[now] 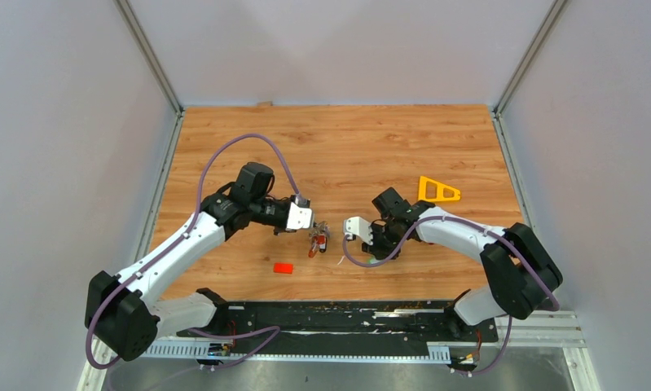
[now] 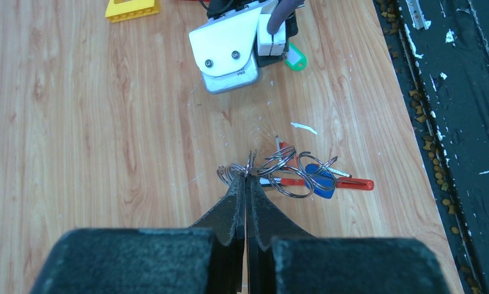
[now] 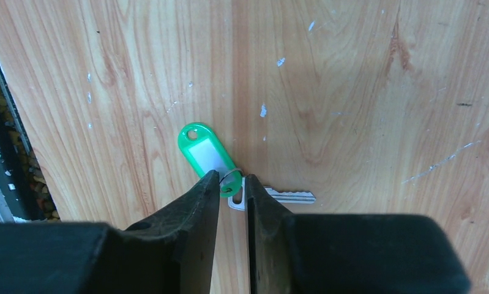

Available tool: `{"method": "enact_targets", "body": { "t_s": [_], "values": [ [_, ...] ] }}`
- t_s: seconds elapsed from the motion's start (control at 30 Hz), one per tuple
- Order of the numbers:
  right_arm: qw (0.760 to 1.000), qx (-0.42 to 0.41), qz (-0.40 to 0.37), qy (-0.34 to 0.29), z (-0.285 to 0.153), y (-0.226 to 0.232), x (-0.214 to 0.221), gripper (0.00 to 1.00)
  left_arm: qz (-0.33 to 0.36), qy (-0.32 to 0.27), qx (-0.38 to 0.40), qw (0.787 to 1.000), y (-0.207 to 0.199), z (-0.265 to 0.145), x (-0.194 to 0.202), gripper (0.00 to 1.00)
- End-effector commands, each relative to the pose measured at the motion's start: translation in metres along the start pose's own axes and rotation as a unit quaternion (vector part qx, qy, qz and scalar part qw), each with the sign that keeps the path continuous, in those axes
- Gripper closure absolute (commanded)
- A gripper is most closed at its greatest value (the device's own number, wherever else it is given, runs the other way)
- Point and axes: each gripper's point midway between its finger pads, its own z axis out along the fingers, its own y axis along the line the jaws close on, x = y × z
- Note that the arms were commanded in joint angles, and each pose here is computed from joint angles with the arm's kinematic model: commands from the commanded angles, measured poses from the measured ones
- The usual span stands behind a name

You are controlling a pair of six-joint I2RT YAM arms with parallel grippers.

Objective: Put the keys on the keyring

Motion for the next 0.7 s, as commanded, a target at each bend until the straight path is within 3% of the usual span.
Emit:
{"method": "enact_targets", "body": {
  "t_s": [0.0, 0.47, 0.67],
  "values": [
    [1.000, 0.016, -0.003, 0.001, 0.001, -0.007, -0.002, 0.79, 0.020, -0.028, -0.009, 0.999, 0.006, -0.004, -0.017, 1.00],
    [0.999, 0.035, -0.029, -0.007, -0.013, -0.014, -0.011, 0.99, 0.019, -0.030, -0.007, 0.999, 0.005, -0.003, -0.017, 1.00],
    [0.999, 0.034, -0.040, -0.016, -0.019, -0.014, -0.017, 1.00, 0.017, -0.031, -0.006, 0.999, 0.004, -0.003, -0.017, 1.00]
  ]
}}
